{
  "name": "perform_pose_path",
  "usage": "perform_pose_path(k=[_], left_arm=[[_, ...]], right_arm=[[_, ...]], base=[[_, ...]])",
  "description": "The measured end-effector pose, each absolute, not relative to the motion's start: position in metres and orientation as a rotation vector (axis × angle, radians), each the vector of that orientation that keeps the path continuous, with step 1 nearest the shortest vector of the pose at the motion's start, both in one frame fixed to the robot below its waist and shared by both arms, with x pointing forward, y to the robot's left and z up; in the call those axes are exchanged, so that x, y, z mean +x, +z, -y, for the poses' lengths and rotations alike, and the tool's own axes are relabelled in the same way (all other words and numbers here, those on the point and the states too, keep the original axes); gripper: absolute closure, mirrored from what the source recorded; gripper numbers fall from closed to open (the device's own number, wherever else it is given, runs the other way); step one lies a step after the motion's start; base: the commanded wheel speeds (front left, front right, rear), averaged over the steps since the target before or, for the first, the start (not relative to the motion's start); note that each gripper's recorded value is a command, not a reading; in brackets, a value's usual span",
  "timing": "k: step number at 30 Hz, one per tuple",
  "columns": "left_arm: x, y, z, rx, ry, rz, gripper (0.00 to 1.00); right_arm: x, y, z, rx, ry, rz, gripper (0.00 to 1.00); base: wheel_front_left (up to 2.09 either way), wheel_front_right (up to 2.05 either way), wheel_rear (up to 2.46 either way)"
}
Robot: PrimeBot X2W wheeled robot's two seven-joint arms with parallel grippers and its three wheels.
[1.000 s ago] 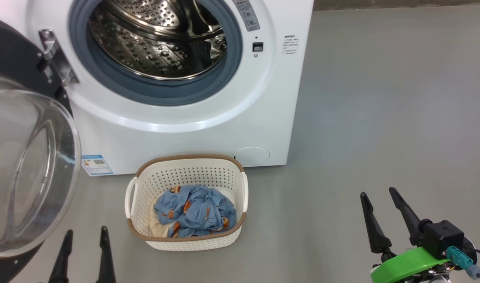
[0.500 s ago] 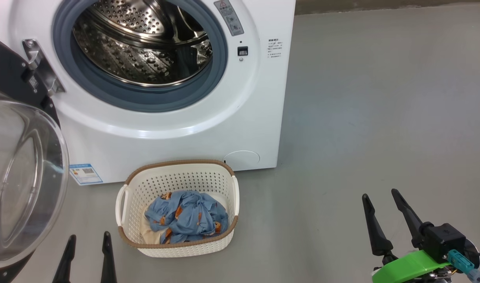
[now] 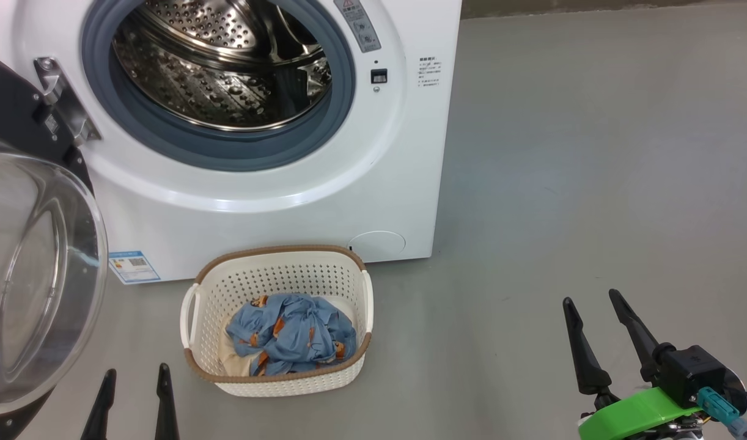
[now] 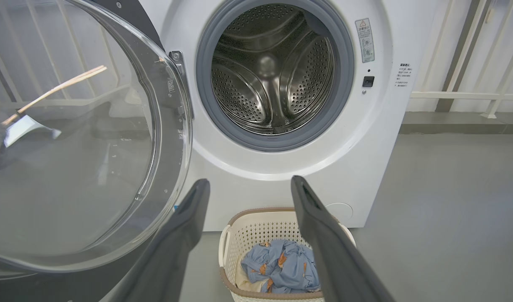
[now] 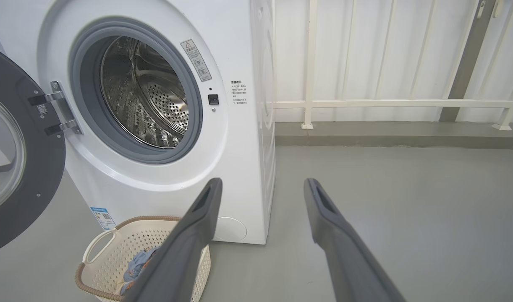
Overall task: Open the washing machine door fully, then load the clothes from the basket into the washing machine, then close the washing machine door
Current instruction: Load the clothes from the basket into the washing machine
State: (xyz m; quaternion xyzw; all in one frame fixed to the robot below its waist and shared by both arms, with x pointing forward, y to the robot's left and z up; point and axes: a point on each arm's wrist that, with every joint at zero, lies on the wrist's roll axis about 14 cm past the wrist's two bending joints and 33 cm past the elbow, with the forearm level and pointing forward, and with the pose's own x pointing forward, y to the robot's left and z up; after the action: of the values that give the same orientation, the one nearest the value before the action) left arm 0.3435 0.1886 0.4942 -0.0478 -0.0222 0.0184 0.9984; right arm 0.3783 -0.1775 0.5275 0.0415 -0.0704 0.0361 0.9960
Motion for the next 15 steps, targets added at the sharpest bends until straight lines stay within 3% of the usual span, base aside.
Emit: perform_pose_path(k=[9,15], left_arm=[[0.3423,0.4947,-0.1935,-0.092,0.056,0.046,0.0],[0.3425,0.493,-0.1951,-0.09,0.06,0.041,0.0]], right_arm=[[0.3794,0.5276,0.1752,0.085,0.078,0.141,0.0],[0.3806,0.5252,0.1737,0.088,0.081,0.134,0.0]], base=[[0.07,-0.02,-0.05],[1.04,-0.42,-0.62]])
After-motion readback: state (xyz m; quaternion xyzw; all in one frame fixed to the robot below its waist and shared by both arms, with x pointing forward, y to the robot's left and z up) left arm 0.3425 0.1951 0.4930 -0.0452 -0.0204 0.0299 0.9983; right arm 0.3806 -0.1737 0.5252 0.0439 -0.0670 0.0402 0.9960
